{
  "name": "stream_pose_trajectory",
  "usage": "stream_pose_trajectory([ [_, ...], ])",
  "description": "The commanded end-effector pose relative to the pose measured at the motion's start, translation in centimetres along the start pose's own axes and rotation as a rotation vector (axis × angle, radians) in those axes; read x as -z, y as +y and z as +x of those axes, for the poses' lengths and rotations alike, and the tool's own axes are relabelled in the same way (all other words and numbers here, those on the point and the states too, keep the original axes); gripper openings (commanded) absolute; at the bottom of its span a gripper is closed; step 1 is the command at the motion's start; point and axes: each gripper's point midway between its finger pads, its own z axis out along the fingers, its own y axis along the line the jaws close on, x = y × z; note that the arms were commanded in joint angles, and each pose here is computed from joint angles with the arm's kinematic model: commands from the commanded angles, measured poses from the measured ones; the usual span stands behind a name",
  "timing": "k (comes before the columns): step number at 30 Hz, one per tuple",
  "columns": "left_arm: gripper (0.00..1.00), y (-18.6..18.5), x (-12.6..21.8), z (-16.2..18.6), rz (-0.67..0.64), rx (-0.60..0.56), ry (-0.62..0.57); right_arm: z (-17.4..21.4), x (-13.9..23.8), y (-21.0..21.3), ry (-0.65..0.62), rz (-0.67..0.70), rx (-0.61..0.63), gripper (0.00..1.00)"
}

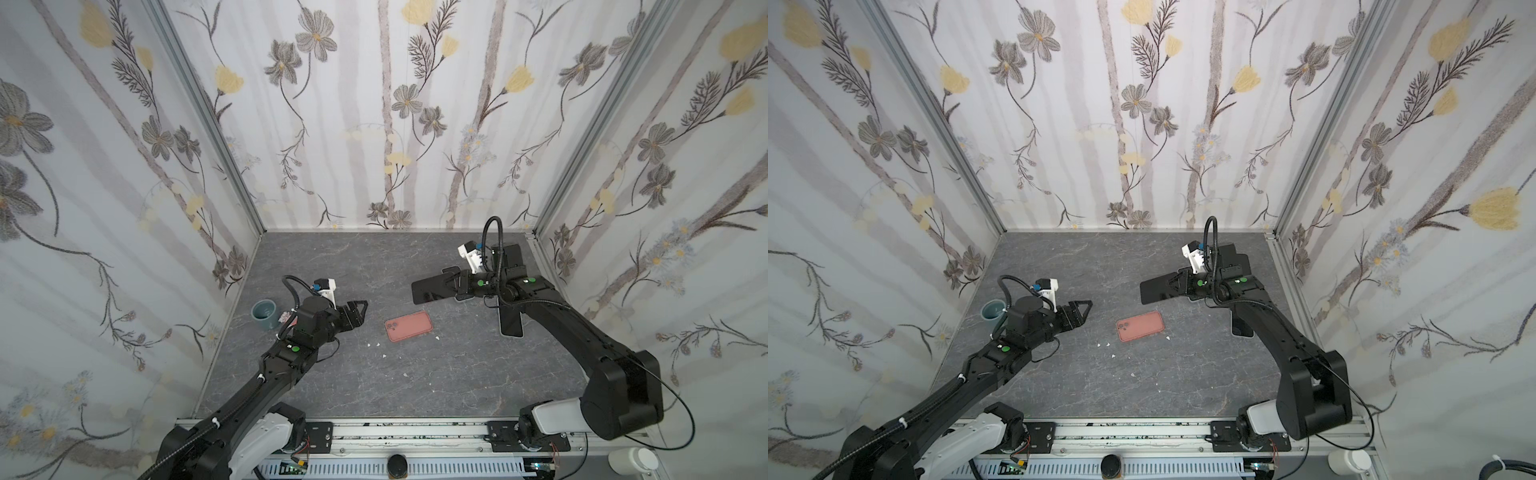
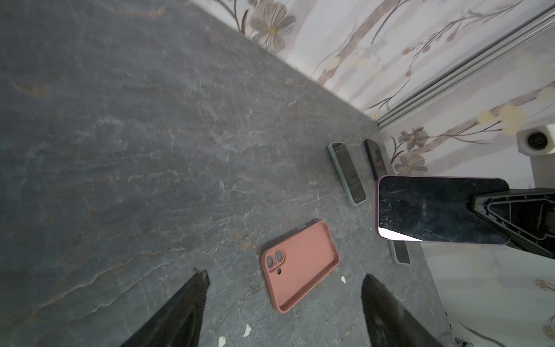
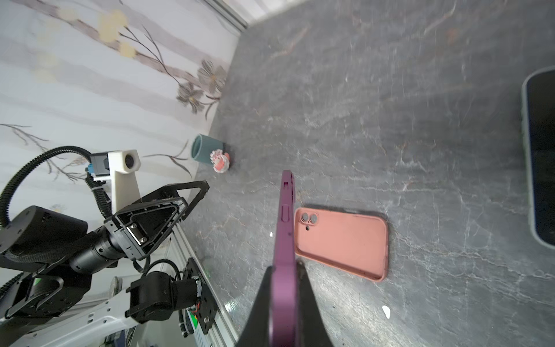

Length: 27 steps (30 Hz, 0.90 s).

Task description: Put the phone into the phone case

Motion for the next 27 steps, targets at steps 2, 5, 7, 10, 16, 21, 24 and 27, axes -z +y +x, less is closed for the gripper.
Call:
stream_pose_trajectory([
  [2, 0.80, -0.2, -2.0, 2.3, 0.038, 0.061, 0.105, 2.2, -2.5, -0.5, 0.120, -0.066, -0.023, 0.00],
  [5, 0.78, -0.5, -3.2, 3.7, 0.049, 0.059, 0.158, 3.6, -4.6, -1.0, 0.179, -0.077, -0.037, 0.00],
  [7, 0.72, -0.6, -3.7, 4.4, 0.056, 0.055, 0.186, 4.1, -5.2, -0.9, 0.194, -0.083, -0.036, 0.00],
  [10, 0.60, -0.6, -4.6, 5.3, 0.073, 0.059, 0.227, 4.6, -6.0, -1.6, 0.206, -0.079, -0.049, 0.00],
  [16, 0.55, -0.4, -5.8, 6.4, 0.078, 0.062, 0.283, 6.1, -7.0, -2.6, 0.220, -0.071, -0.085, 0.00],
  [21, 0.37, -0.5, -6.7, 7.6, 0.097, 0.063, 0.350, 7.2, -7.3, -2.1, 0.224, -0.063, -0.097, 0.00],
  [24, 0.33, -0.5, -7.2, 8.1, 0.100, 0.069, 0.377, 7.4, -7.0, -2.0, 0.198, -0.044, -0.124, 0.00],
  [27, 0.32, -0.3, -7.7, 8.3, 0.096, 0.074, 0.380, 7.1, -6.5, -1.3, 0.165, -0.049, -0.131, 0.00],
])
